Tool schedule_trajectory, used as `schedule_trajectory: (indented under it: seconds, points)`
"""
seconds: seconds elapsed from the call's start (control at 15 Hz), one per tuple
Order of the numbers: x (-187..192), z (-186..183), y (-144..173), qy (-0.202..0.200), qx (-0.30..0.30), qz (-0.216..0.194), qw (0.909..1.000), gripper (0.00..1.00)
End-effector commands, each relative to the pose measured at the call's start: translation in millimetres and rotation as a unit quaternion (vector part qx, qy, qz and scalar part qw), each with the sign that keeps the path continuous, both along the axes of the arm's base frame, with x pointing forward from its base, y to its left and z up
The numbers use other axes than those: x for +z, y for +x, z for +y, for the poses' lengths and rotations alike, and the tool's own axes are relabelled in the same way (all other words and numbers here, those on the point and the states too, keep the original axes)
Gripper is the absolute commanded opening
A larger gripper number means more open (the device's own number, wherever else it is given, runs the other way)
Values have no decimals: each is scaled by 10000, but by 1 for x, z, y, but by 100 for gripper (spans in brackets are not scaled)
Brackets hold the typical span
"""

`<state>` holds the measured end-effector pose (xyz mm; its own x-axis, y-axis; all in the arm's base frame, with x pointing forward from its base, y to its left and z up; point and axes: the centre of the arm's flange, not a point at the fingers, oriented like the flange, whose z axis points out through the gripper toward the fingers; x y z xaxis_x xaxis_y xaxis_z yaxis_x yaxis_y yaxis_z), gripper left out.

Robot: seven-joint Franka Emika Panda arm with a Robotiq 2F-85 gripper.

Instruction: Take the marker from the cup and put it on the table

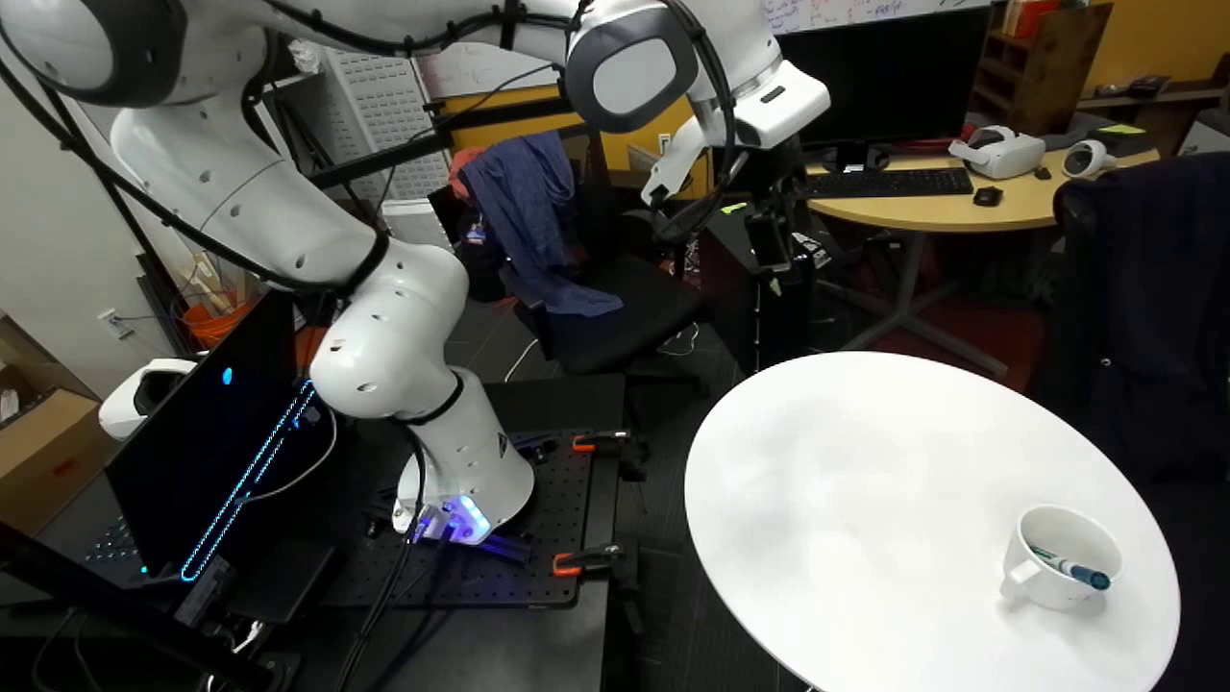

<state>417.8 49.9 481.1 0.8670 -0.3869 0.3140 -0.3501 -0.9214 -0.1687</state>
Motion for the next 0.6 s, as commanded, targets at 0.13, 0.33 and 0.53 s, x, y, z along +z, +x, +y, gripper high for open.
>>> schedule_trajectory:
  seconds: [0.13,0.33,0.53]
  points:
    - [-7,-13,40,-171,-1322,-643,9890,100]
    - [-19,-24,56,-413,-2045,-852,9743,100]
    - [-31,-38,69,-716,-2771,-1012,9528,100]
